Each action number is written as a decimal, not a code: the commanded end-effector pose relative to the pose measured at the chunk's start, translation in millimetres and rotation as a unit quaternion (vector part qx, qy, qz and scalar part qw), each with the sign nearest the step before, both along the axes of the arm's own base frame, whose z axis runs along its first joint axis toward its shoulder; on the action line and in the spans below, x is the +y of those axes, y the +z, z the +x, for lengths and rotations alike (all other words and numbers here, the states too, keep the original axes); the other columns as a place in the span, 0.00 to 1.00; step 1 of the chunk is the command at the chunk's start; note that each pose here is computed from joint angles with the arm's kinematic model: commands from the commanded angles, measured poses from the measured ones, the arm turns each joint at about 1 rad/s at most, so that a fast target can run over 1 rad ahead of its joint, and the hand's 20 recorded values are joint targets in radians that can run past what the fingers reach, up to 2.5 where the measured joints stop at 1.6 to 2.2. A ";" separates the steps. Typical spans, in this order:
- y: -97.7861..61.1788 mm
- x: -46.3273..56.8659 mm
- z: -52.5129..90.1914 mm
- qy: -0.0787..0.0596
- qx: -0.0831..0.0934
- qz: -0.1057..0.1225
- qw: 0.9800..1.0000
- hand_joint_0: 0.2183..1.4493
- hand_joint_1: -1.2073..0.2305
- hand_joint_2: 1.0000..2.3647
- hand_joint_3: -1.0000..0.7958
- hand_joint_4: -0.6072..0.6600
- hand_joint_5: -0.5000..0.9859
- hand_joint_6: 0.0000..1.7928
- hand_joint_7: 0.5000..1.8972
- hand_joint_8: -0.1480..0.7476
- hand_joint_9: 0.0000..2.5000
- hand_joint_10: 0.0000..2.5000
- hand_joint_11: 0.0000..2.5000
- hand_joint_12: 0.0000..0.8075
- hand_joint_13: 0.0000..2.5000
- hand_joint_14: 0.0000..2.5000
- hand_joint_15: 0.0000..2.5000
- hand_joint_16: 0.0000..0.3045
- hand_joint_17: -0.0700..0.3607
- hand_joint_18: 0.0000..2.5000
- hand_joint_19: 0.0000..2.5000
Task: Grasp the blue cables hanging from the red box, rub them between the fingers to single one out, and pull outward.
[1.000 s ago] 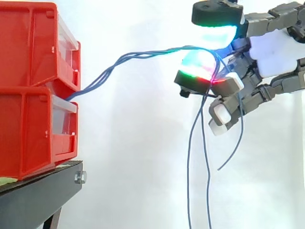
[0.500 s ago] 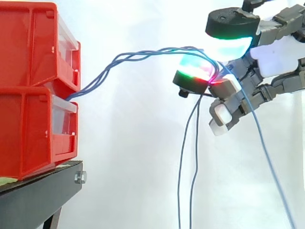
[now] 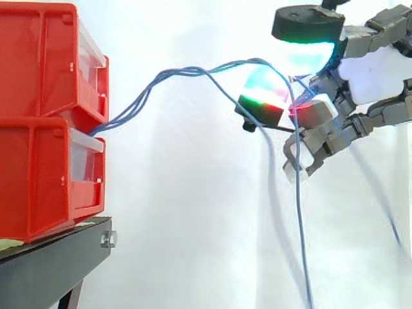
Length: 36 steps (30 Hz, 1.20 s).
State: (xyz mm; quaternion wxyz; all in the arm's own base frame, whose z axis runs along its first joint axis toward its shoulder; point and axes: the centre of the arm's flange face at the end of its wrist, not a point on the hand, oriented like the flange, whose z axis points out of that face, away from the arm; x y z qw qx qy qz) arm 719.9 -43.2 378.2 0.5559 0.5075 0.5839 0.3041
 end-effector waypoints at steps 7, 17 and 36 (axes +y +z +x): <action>0.0 0.2 -0.1 0.000 0.000 0.000 1.000 0.32 0.40 0.00 0.32 0.51 0.25 0.47 0.48 0.45 0.49 0.01 0.42 0.47 0.32 0.01 0.28 0.16 0.42 0.21 0.25; 0.0 1.3 0.0 0.001 0.000 0.000 1.000 0.37 0.26 0.00 0.30 0.51 0.24 0.51 0.46 0.46 0.50 0.01 0.51 0.46 0.33 0.01 0.29 0.15 0.41 0.23 0.24; 0.1 1.1 -0.1 0.000 0.000 0.000 1.000 0.30 0.40 0.01 0.38 0.52 0.27 0.47 0.53 0.44 0.55 0.01 0.45 0.48 0.35 0.01 0.29 0.16 0.41 0.24 0.26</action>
